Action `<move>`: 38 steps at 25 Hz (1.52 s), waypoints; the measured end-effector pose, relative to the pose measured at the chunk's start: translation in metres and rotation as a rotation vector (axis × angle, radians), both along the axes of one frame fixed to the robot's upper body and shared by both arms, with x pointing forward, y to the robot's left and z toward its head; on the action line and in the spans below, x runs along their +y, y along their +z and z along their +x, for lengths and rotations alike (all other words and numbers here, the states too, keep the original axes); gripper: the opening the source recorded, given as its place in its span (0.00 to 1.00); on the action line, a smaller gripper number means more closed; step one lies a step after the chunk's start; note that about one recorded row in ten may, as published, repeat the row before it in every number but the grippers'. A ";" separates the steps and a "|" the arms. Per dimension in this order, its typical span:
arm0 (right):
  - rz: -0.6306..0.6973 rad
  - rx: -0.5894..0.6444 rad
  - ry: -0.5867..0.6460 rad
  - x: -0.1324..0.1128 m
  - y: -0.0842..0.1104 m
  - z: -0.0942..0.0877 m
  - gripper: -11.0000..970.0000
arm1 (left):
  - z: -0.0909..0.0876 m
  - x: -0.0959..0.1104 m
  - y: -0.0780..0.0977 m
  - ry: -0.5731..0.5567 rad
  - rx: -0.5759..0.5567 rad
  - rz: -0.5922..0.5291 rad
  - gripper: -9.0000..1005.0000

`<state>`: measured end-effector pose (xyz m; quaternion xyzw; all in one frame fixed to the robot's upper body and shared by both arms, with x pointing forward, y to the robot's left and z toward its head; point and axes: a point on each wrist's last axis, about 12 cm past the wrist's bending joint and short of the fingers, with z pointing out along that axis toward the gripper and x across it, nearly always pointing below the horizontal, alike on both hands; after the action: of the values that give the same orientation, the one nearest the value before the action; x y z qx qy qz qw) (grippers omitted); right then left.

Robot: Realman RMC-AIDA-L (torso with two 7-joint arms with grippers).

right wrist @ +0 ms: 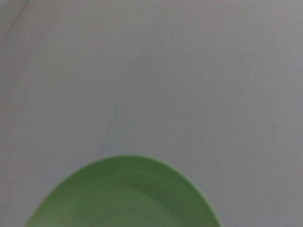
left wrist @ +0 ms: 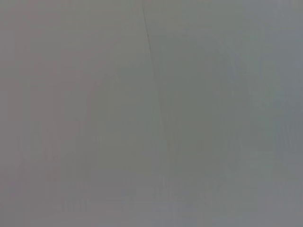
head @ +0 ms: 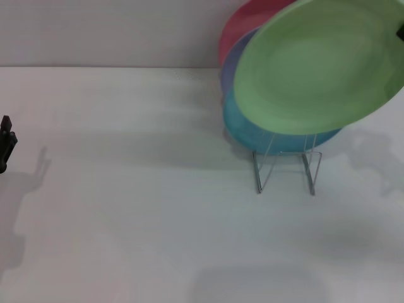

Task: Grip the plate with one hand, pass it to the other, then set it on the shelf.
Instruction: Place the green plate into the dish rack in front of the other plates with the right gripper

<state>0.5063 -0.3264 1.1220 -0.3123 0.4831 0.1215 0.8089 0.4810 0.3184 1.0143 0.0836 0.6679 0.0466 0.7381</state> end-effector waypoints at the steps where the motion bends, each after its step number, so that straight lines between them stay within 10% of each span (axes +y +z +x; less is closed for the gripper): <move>1: -0.008 -0.003 -0.002 -0.001 0.000 0.000 0.05 | 0.000 0.000 0.000 0.000 0.000 0.000 0.80; 38: -0.148 -0.020 -0.044 -0.007 -0.008 -0.001 0.05 | -0.003 -0.012 0.000 -0.070 -0.008 0.012 0.80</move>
<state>0.5053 -0.3330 1.1135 -0.3616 0.4894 0.0645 0.7909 0.4783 0.3066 1.0139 0.1109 0.6611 0.0252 0.7416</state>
